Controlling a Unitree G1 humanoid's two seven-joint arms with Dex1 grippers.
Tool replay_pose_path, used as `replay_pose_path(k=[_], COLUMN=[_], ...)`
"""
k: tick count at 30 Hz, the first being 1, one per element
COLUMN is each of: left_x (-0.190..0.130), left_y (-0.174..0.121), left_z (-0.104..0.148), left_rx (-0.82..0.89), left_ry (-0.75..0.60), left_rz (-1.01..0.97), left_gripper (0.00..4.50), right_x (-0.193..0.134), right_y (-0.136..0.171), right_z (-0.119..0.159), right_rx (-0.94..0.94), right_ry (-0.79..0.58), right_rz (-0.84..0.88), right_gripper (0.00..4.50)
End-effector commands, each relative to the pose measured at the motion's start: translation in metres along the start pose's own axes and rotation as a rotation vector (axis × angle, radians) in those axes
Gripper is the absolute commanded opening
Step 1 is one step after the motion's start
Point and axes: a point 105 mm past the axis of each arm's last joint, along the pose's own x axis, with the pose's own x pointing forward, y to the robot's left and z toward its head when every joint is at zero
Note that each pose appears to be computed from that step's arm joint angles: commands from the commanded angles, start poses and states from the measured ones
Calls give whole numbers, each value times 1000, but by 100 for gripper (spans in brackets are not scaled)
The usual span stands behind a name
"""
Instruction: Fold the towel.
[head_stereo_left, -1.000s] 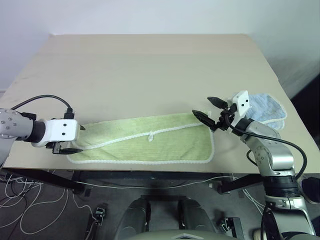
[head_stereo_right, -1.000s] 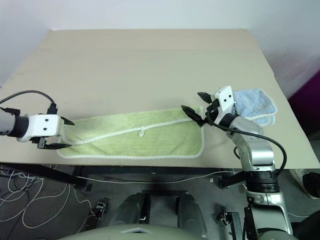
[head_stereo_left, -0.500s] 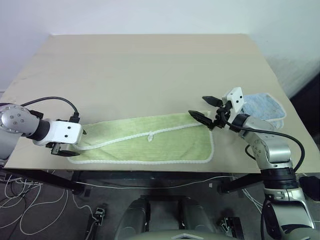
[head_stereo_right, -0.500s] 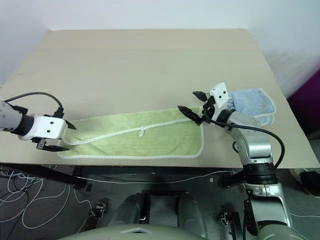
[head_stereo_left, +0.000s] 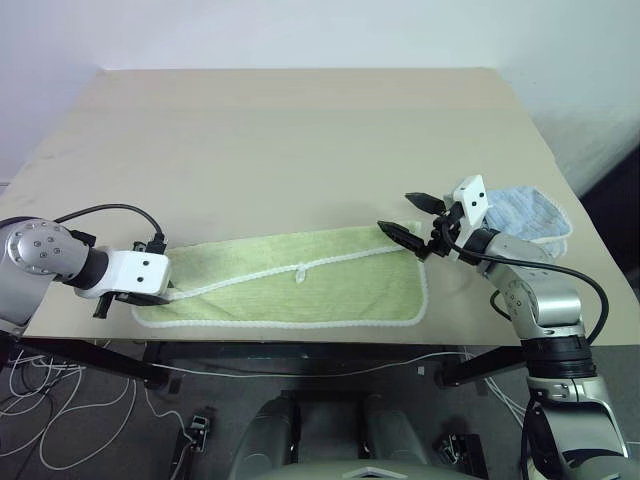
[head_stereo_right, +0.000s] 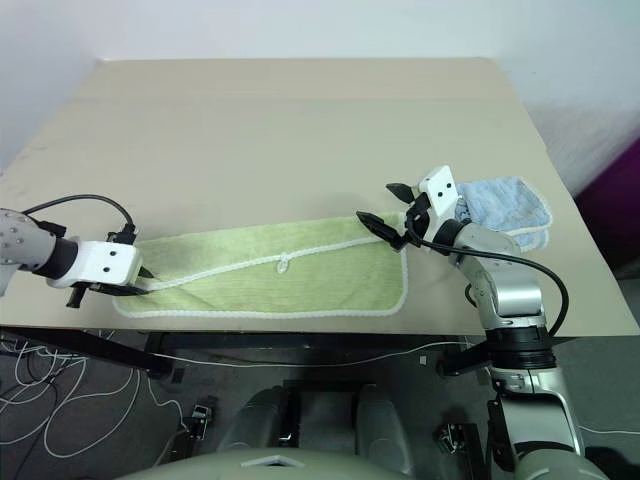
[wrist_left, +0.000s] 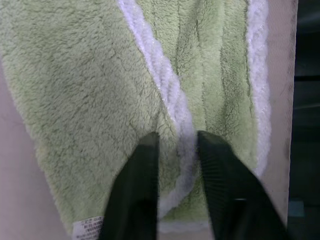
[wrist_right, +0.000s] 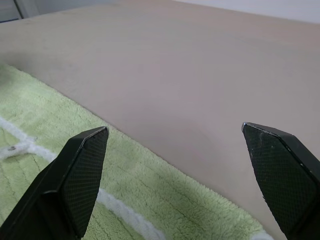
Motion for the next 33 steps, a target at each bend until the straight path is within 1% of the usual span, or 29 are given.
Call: replay_pose_path(k=[1,5,9,14,17,20,29,32,33], left_x=[-1,-1,-9,-11,-9,-5,-3,1,2], left_y=[1,3,6,5,2,-1,3,-3,-5], left_z=[3,4,19,21,16,9,13,9,5], left_rx=[12,13,13,-13,-17,-3,20,10,4], left_ry=[-7,-16,-93,-109,-77,-17,-4,9,22], left_rz=[4,21,40,36,22,19,39,14,5], left_gripper=[4,4,4,4,72,169,169,169,152], right_x=[-3,-2,-2,-1,-1,-1,0,0,0], right_y=[-3,-3,-3,-4,-4,-4,-3,-2,-2], right_z=[13,13,14,14,14,14,14,13,13], right_rx=[-33,-34,-36,-41,-43,-44,-42,-41,-40], right_ry=[-45,-46,-47,-46,-46,-45,-44,-45,-44], right_rz=[-13,-14,-15,-13,-14,-14,-10,-9,-11], right_gripper=[450,450,450,450,450,450,450,450,450])
